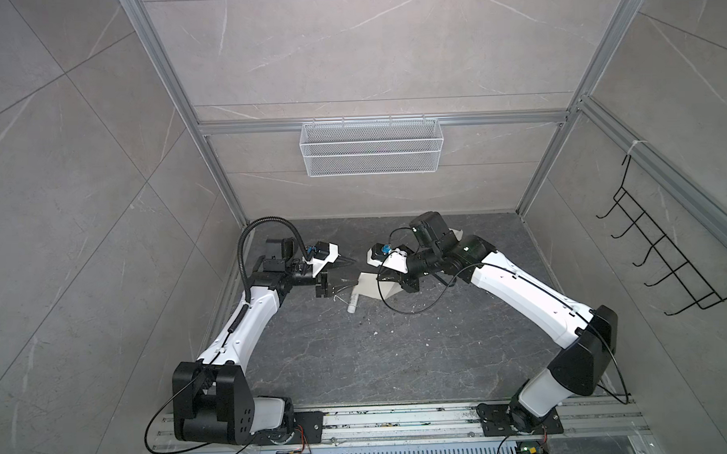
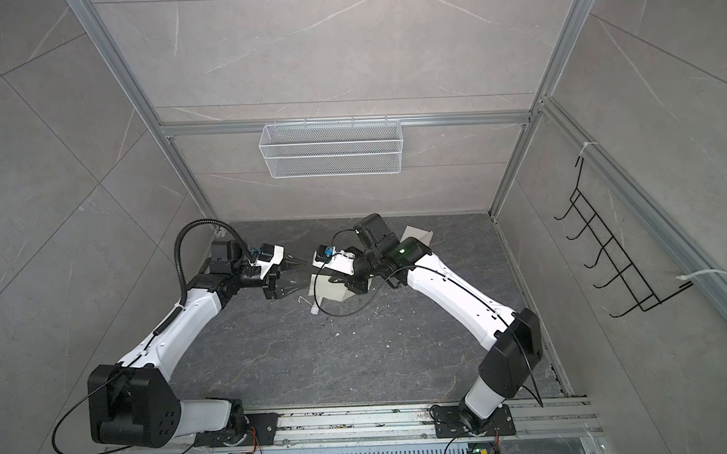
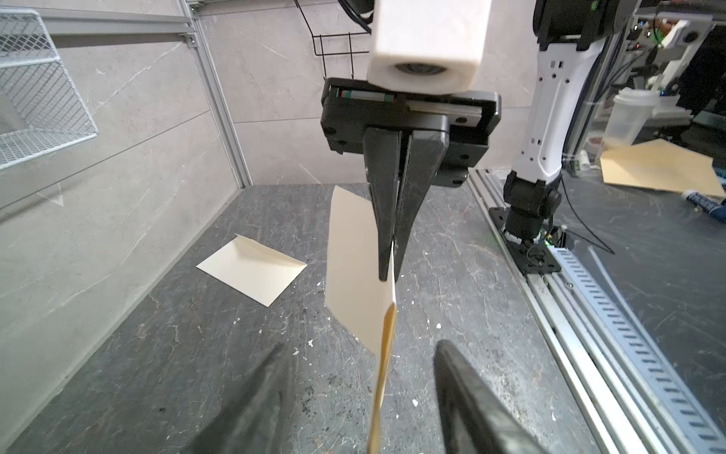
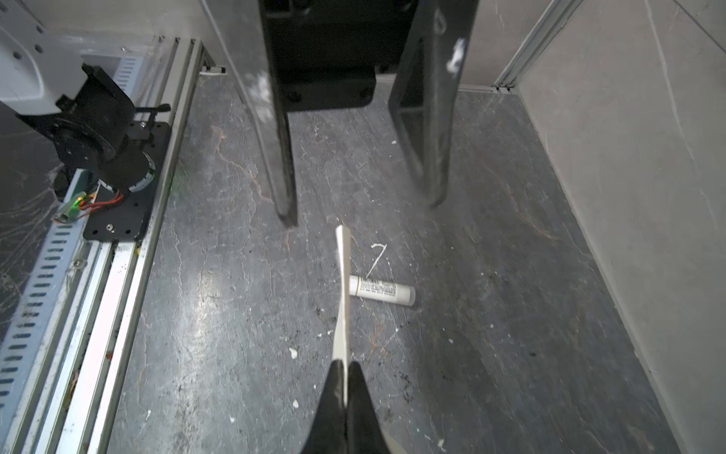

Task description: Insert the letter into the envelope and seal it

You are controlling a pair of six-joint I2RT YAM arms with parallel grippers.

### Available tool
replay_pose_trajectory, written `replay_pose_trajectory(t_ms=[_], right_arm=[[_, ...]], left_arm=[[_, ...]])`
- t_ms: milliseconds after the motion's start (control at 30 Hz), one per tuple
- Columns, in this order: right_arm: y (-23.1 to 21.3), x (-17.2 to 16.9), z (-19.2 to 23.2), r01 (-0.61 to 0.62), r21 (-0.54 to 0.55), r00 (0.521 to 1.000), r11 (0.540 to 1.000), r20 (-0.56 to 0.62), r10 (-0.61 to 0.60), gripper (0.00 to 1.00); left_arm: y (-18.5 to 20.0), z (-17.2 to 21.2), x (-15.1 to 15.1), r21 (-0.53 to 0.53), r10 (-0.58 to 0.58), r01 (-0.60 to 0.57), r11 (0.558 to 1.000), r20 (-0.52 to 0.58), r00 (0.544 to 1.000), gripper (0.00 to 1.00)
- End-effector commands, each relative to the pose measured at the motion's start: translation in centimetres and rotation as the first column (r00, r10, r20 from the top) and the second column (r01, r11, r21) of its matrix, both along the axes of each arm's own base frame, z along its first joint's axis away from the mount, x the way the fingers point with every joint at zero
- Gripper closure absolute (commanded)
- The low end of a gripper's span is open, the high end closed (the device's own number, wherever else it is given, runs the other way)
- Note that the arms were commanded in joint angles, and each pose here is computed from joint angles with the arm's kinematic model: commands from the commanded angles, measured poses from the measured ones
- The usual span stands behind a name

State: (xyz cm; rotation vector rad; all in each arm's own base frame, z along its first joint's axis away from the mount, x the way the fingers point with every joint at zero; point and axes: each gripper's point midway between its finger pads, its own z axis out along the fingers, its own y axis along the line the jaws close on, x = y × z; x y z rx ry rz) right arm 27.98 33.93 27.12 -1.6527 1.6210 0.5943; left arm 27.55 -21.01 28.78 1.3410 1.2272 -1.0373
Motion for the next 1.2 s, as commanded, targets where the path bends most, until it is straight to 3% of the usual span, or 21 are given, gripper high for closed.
replay_pose_trajectory(t_ms=[0, 333, 500, 1133, 1167], right_arm=[[-1.5, -0.9, -0.1, 0.012, -0.043, 1.000, 0.999, 0.027, -0.011, 1.00], [1.0, -1.5, 0.9, -0.011, 0.020, 0.998, 1.000, 0.059, 0.010, 1.00], [2.8, -0.3, 1.5, 0.007, 0.046, 0.998, 0.999, 0.070, -0.010, 1.00], [3.7, 0.2, 1.2, 0.021, 0.043, 0.996, 0.999, 0.089, -0.025, 1.00], [3.7, 0.1, 1.2, 0.021, 0.043, 0.996, 0.999, 0.089, -0.025, 1.00]], left_arm=[[0.0, 2.2, -2.0, -0.051, -0.073, 0.078, 0.996, 0.089, 0.993, 0.30], [-0.5, 2.6, -2.7, -0.076, -0.125, 0.131, 0.989, 0.070, 0.990, 0.29], [-0.6, 2.2, -2.3, -0.053, -0.103, 0.107, 0.993, 0.068, 0.992, 0.35], [-0.6, 1.9, -1.7, -0.037, -0.089, 0.090, 0.995, 0.044, 0.995, 1.00], [-0.6, 1.9, -1.7, -0.036, -0.088, 0.090, 0.995, 0.042, 0.995, 1.00]])
